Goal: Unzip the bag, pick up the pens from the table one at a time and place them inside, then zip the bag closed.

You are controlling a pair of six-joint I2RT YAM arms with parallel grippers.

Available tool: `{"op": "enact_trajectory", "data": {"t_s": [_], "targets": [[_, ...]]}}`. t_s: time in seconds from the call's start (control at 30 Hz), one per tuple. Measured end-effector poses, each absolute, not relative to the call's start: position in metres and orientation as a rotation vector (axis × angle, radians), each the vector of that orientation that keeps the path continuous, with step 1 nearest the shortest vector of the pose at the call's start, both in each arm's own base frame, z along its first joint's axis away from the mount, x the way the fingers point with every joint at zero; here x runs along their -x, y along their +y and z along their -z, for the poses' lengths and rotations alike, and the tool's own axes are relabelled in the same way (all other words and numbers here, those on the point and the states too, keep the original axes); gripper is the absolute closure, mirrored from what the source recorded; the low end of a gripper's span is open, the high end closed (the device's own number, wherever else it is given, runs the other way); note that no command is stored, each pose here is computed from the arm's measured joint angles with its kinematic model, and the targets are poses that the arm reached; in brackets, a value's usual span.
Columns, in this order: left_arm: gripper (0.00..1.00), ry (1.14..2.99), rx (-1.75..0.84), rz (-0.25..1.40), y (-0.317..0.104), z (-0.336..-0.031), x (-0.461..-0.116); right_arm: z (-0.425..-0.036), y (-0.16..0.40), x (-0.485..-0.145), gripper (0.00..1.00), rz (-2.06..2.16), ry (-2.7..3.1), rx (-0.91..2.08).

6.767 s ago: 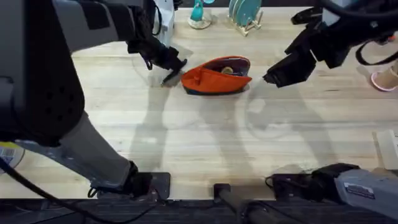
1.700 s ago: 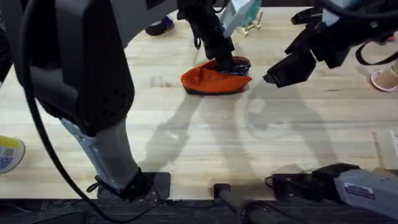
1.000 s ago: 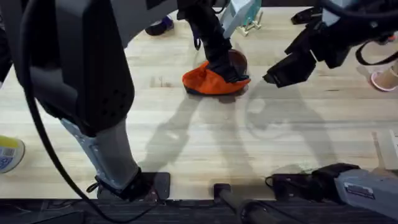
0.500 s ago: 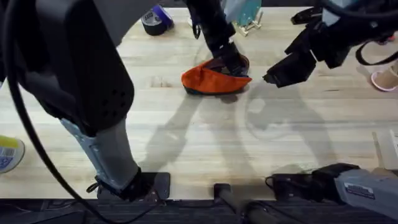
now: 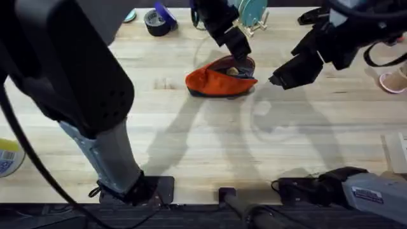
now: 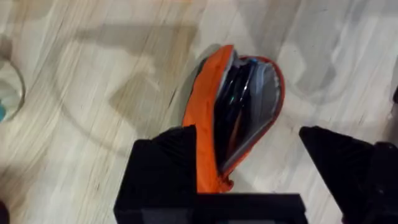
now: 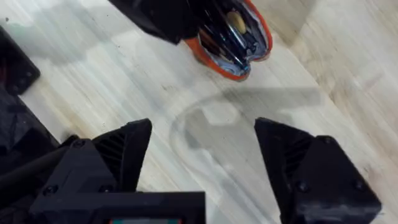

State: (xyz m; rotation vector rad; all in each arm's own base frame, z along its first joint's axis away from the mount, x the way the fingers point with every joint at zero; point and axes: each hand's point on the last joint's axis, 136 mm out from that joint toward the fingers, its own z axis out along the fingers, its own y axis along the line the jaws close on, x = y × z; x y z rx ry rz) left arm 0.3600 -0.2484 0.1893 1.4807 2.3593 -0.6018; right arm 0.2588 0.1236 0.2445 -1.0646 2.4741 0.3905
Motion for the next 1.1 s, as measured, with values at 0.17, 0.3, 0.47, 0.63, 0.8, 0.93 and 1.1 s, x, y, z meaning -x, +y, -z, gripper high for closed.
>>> {"op": "enact_trajectory", "data": {"t_s": [0.17, 0.3, 0.47, 0.63, 0.8, 0.93, 1.1], "targets": [[0.002, 2.377, -1.412, 0.582, -0.23, -0.206, -0.361, -0.245, 0.124, -0.259, 0.006, -0.391, 2.474, 1.064], [0.002, 2.378, -1.37, 0.569, -0.215, -0.225, -0.354, -0.245, 0.124, -0.259, 0.006, -0.397, 2.486, 1.036], [0.002, 2.374, -1.341, 0.564, -0.203, -0.241, -0.348, -0.245, 0.124, -0.26, 0.006, -0.404, 2.499, 1.004], [0.002, 2.354, -1.291, 0.54, -0.188, -0.255, -0.348, -0.245, 0.124, -0.26, 0.006, -0.408, 2.505, 0.991], [0.002, 2.349, -1.246, 0.526, -0.167, -0.261, -0.334, -0.245, 0.124, -0.26, 0.006, -0.42, 2.527, 0.941], [0.002, 2.325, -1.224, 0.555, -0.156, -0.261, -0.322, -0.245, 0.124, -0.261, 0.005, -0.426, 2.537, 0.917], [0.002, 2.334, -1.189, 0.63, -0.14, -0.25, -0.305, -0.245, 0.124, -0.261, 0.006, -0.437, 2.558, 0.872]]}}
